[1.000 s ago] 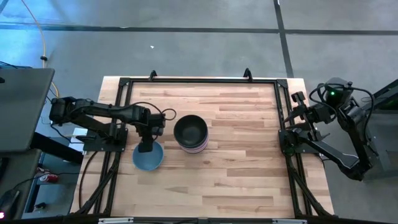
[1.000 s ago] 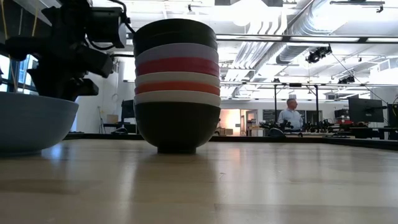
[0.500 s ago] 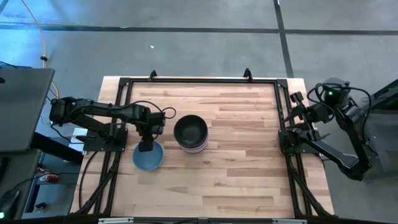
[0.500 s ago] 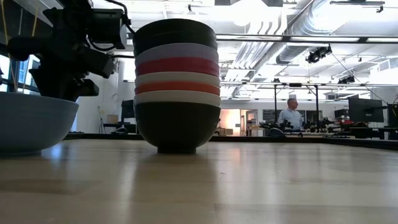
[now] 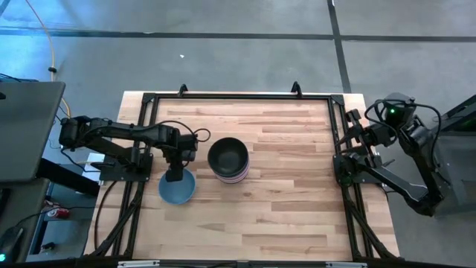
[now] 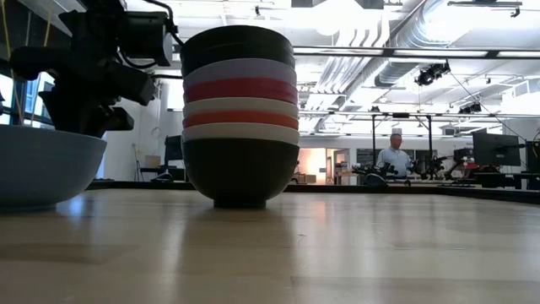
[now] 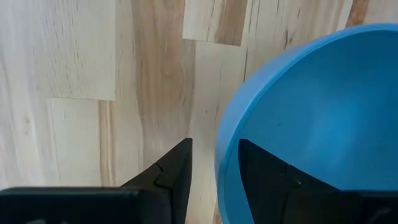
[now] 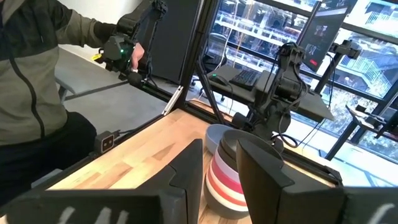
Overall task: Nest bowls inside each other
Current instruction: Stack the blue bowl on top of the black bowl
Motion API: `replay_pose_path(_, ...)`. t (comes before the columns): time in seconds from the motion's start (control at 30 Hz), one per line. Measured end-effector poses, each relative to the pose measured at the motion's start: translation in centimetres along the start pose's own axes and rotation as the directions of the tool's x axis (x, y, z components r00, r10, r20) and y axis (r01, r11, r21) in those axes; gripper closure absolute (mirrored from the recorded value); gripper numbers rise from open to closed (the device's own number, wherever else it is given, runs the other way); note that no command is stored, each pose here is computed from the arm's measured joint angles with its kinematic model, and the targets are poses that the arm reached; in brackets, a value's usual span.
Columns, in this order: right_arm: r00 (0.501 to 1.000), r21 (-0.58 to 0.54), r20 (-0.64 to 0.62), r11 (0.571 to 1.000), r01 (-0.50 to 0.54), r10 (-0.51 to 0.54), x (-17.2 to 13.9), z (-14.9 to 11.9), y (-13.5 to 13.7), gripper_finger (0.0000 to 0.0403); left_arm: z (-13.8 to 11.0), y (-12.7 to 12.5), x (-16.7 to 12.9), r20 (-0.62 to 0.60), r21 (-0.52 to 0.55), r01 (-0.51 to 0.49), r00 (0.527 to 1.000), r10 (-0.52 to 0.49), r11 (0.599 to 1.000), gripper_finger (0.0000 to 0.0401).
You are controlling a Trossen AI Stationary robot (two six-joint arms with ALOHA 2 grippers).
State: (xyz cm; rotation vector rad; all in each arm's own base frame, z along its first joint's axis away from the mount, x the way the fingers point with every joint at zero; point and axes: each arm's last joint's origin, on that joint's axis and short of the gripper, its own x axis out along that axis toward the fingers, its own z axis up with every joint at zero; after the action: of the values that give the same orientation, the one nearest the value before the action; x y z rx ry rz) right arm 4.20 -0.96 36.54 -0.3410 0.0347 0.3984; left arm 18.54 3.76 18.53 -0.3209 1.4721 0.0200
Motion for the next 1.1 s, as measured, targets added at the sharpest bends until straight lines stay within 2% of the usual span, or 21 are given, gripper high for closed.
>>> replay_pose_path(0.13, 1.0, -0.002, 0.0, 1.0, 0.001, -0.001, 0.0, 0.0, 0.0, 0.0311, 0.5, -0.1, -0.7, 0.024, 0.005, 0.0, 1.0, 0.0, 1.0, 0.0291)
replay_pose_path(0.33, 1.0, 0.016, -0.001, 1.0, 0.001, -0.001, 0.0, 0.0, 0.0, 0.0311, 1.1, -0.4, -1.8, 0.054, 0.052, 0.002, 0.999, -0.005, 0.999, 0.0348)
replay_pose_path(0.43, 1.0, 0.04, -0.006, 0.999, -0.003, 0.003, 0.0, -0.1, 0.1, 0.0311, 1.0, -0.5, -1.6, 0.045, 0.053, 0.043, 0.998, -0.046, 0.998, 0.0361)
replay_pose_path(0.53, 1.0, 0.042, -0.009, 0.999, -0.005, 0.006, 0.0, -0.2, 0.2, 0.0311, 0.8, -0.5, -1.5, 0.035, 0.043, 0.055, 0.998, -0.056, 0.998, 0.035)
replay_pose_path(0.77, 1.0, 0.04, -0.01, 0.999, -0.006, 0.006, 0.0, -0.2, 0.2, 0.0311, 0.5, -0.3, -0.9, 0.018, 0.022, 0.039, 0.999, -0.04, 0.999, 0.0291)
replay_pose_path(0.87, 1.0, 0.044, -0.01, 0.999, -0.006, 0.007, 0.0, -0.3, 0.2, 0.0311, 0.5, -0.3, -0.9, 0.016, 0.019, 0.024, 1.0, -0.025, 1.0, 0.0279)
replay_pose_path(0.97, 1.0, 0.043, -0.01, 0.999, -0.006, 0.007, 0.0, -0.3, 0.2, 0.0311, 0.5, -0.2, -0.9, 0.017, 0.022, 0.014, 1.0, -0.015, 1.0, 0.0285)
replay_pose_path(1.1, 1.0, 0.044, -0.01, 0.999, -0.006, 0.007, 0.0, -0.3, 0.2, 0.0311, 0.5, -0.2, -0.9, 0.02, 0.038, 0.005, 1.0, -0.006, 0.999, 0.0323)
